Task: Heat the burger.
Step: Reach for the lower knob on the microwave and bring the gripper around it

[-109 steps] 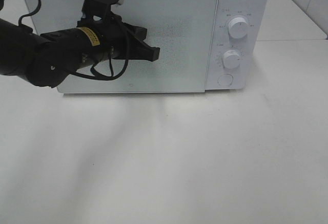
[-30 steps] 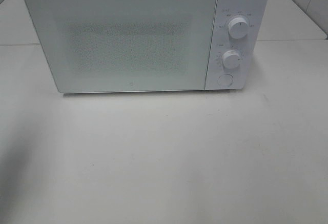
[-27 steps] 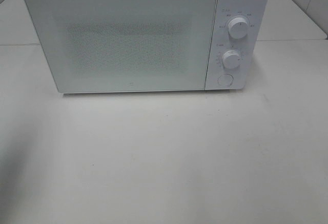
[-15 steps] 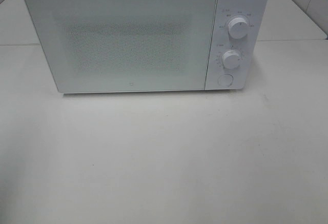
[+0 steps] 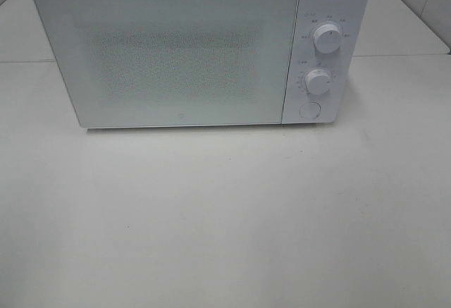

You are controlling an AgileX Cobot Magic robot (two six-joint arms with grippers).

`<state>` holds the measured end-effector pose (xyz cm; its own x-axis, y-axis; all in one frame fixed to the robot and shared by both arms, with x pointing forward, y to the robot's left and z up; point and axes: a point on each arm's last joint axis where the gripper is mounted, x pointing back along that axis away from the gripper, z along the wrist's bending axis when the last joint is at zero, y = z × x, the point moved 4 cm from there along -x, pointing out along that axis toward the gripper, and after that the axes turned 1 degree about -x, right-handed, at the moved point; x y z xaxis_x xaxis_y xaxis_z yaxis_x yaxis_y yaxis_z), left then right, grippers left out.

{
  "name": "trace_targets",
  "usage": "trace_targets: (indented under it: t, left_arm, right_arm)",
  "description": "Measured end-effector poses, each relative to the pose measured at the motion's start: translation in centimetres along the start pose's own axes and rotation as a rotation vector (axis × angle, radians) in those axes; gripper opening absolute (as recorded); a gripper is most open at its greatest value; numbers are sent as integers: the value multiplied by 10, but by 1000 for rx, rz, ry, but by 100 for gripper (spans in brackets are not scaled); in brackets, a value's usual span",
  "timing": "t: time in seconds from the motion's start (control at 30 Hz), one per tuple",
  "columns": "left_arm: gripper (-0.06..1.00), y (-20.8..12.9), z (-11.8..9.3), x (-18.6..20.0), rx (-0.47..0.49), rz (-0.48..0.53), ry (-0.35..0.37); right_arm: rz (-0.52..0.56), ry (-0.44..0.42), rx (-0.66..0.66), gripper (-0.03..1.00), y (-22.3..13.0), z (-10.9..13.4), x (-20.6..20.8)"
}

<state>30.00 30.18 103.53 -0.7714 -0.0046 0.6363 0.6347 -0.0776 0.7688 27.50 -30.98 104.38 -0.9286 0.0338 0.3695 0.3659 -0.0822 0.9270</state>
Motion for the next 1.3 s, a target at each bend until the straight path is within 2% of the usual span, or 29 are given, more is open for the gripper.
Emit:
trace_targets:
  t: [0.07,0.17,0.23,0.4,1.3]
  left_arm:
    - [98,-1,0,9,0,-74,6]
    - [98,-2,0,12,0,-98,8]
    - [98,-8,-1,24,0,-189,15]
    - [98,-12,-1,34,0,-259,21]
    - [98,-13,-2,35,4,-269,13]
  right_arm:
    - [0,0,0,75,0,0,0]
    - [0,0,0,75,0,0,0]
    - [0,0,0,75,0,0,0]
    - [0,0,0,75,0,0,0]
    - [0,1,-1,75,0,0,0]
